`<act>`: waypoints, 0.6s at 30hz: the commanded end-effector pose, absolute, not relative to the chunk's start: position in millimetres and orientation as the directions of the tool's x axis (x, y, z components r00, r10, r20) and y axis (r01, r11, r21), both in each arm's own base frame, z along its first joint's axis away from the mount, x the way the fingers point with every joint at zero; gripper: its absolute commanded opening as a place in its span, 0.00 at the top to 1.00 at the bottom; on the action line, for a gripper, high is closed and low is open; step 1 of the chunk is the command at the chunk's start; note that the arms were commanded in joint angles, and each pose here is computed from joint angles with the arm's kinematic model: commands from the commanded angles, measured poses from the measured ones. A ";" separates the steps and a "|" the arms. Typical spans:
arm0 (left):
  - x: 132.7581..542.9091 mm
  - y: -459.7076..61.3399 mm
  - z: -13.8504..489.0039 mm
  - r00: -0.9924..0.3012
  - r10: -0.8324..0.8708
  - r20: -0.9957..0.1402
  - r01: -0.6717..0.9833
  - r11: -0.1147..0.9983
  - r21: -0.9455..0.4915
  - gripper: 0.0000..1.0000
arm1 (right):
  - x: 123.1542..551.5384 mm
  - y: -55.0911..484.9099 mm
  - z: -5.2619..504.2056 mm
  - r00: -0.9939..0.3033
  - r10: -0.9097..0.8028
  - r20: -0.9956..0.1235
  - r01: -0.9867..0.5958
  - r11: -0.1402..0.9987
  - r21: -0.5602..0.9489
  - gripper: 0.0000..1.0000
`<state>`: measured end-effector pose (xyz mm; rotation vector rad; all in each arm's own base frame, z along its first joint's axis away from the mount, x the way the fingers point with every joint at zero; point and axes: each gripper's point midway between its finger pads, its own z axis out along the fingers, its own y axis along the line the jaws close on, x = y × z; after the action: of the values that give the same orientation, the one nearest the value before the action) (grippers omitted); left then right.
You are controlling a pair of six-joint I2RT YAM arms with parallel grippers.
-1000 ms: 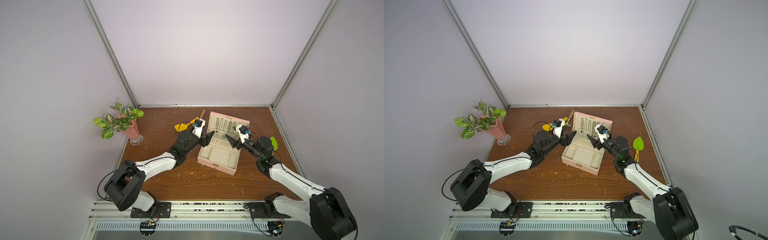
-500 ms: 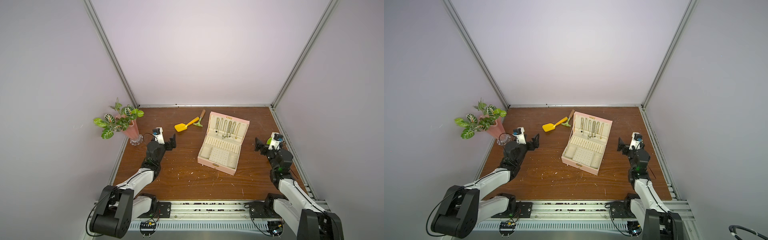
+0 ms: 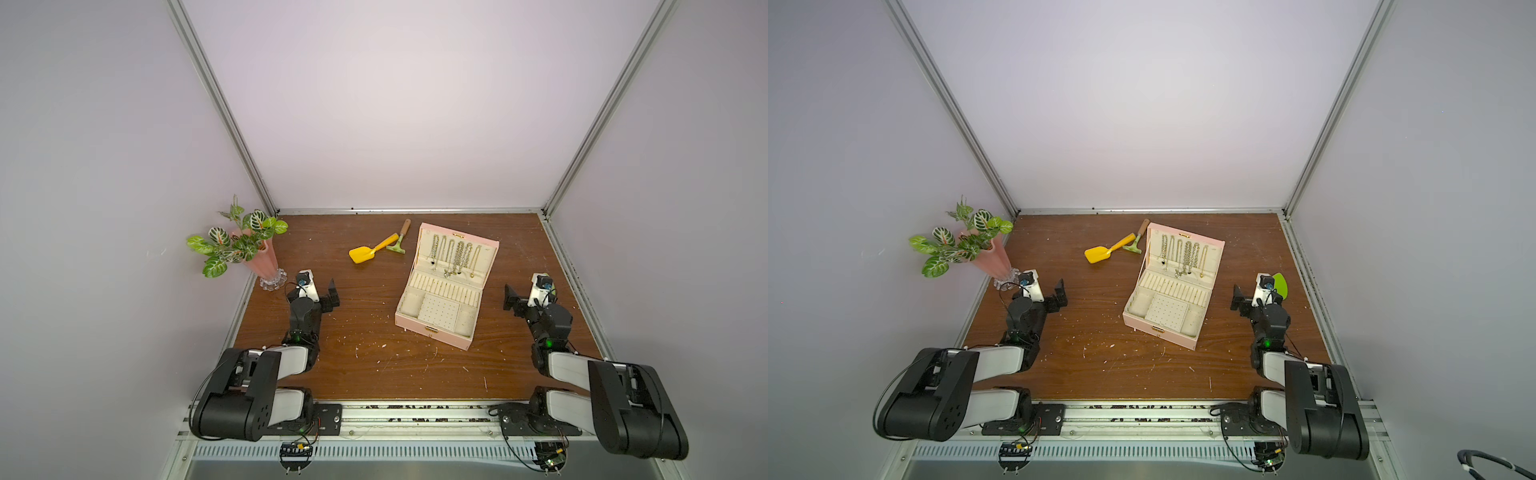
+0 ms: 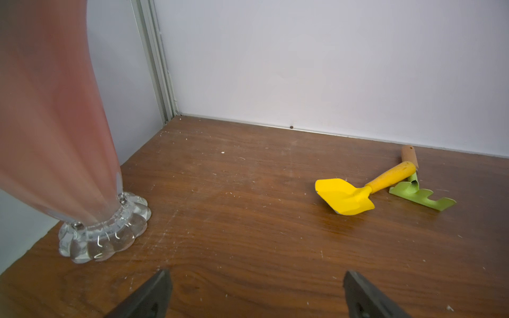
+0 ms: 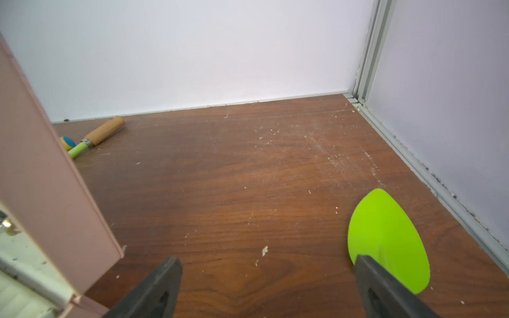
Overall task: Put jewelry chain into jewelry box
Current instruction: Reset both arms
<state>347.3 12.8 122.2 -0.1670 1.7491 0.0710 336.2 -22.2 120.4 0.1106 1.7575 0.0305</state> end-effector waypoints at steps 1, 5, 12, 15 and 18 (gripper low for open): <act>349.5 20.1 149.5 -0.032 -0.037 -0.999 -0.146 0.989 -0.032 0.01 | 342.9 -10.9 153.6 -0.038 0.056 -0.998 -0.005 0.998 0.056 0.01; 357.8 12.5 129.8 -0.066 -0.025 -0.998 -0.083 0.996 -0.020 0.01 | 353.4 4.7 145.9 -0.038 -0.014 -0.999 -0.062 0.998 -0.011 0.01; 373.3 10.0 120.4 -0.140 -0.025 -0.990 -0.056 0.998 -0.017 0.01 | 376.9 11.4 121.9 -0.141 -0.044 -0.989 -0.055 0.998 -0.037 0.01; 373.7 10.1 121.5 -0.137 -0.025 -0.990 -0.056 0.998 -0.017 0.01 | 375.7 7.9 123.6 -0.130 -0.039 -0.991 -0.036 0.999 -0.035 0.01; 373.2 9.9 121.2 -0.138 -0.024 -0.990 -0.055 0.998 -0.016 0.01 | 375.1 8.1 123.7 -0.127 -0.038 -0.991 -0.037 0.999 -0.034 0.01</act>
<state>370.9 7.9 115.6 -0.0742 1.7243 0.0216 372.8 11.9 111.4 -0.0694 1.7421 0.0243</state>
